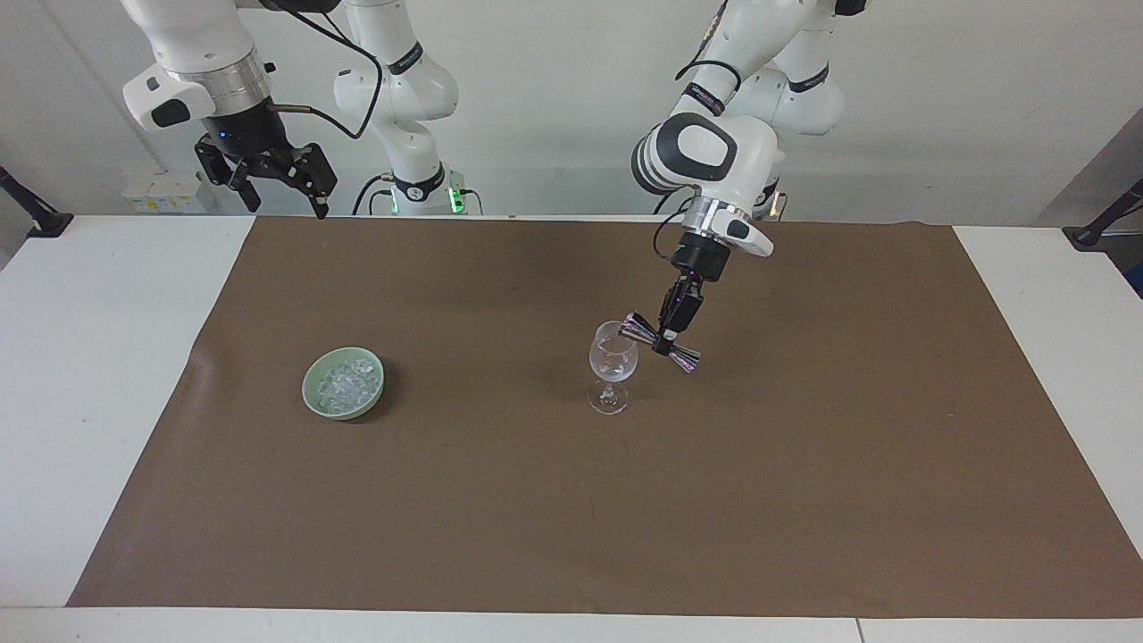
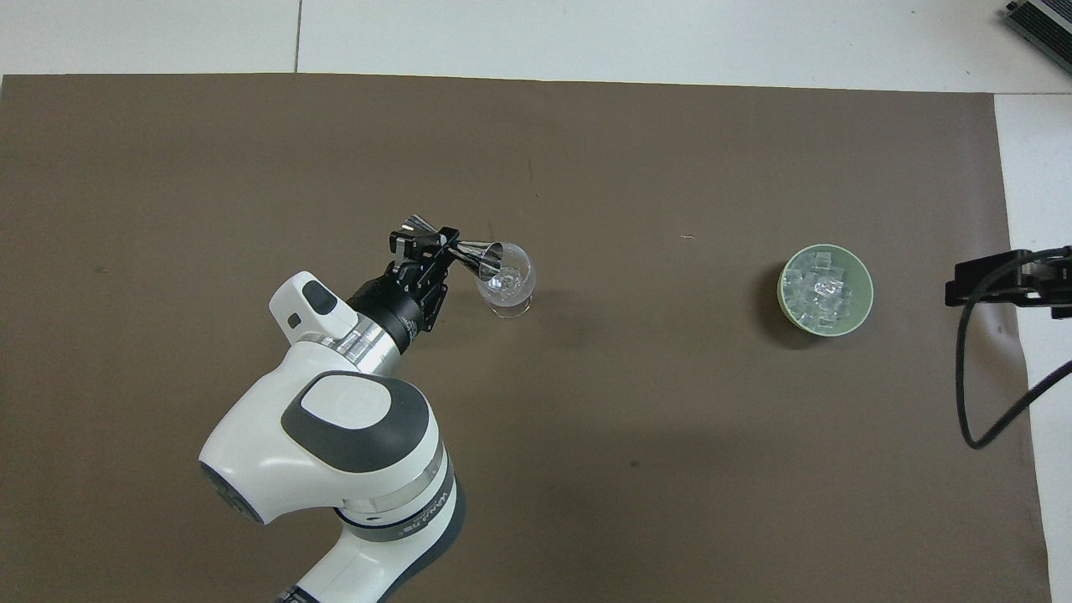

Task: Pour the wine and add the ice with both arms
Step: 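Hold the bottle tilted over the glass with the left gripper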

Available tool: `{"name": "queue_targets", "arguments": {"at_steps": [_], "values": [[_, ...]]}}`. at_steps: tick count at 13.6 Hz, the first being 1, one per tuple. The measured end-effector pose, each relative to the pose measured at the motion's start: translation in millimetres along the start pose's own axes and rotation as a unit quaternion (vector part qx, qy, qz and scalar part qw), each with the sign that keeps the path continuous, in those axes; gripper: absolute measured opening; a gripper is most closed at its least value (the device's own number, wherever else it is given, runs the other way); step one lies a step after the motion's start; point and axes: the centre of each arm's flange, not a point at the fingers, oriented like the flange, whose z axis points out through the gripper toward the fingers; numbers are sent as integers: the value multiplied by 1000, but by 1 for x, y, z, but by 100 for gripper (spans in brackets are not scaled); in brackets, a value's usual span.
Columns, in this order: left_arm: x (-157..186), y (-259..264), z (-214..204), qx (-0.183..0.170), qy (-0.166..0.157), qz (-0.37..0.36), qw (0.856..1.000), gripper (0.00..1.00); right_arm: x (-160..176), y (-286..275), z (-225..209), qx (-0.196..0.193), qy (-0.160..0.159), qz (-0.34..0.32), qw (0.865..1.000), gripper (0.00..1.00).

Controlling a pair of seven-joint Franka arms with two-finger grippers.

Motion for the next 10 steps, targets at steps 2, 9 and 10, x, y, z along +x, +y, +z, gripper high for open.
{"name": "queue_targets", "arguments": {"at_steps": [2,9,10], "values": [[-1,0,0,0,2,7,1000,21,0,0,0,0,0,0,1000,100],[-8,4,-1,-2,9,34,999,21,0,0,0,0,0,0,1000,100],[-10,4,-1,-2,9,39,999,21,0,0,0,0,0,0,1000,100]]}}
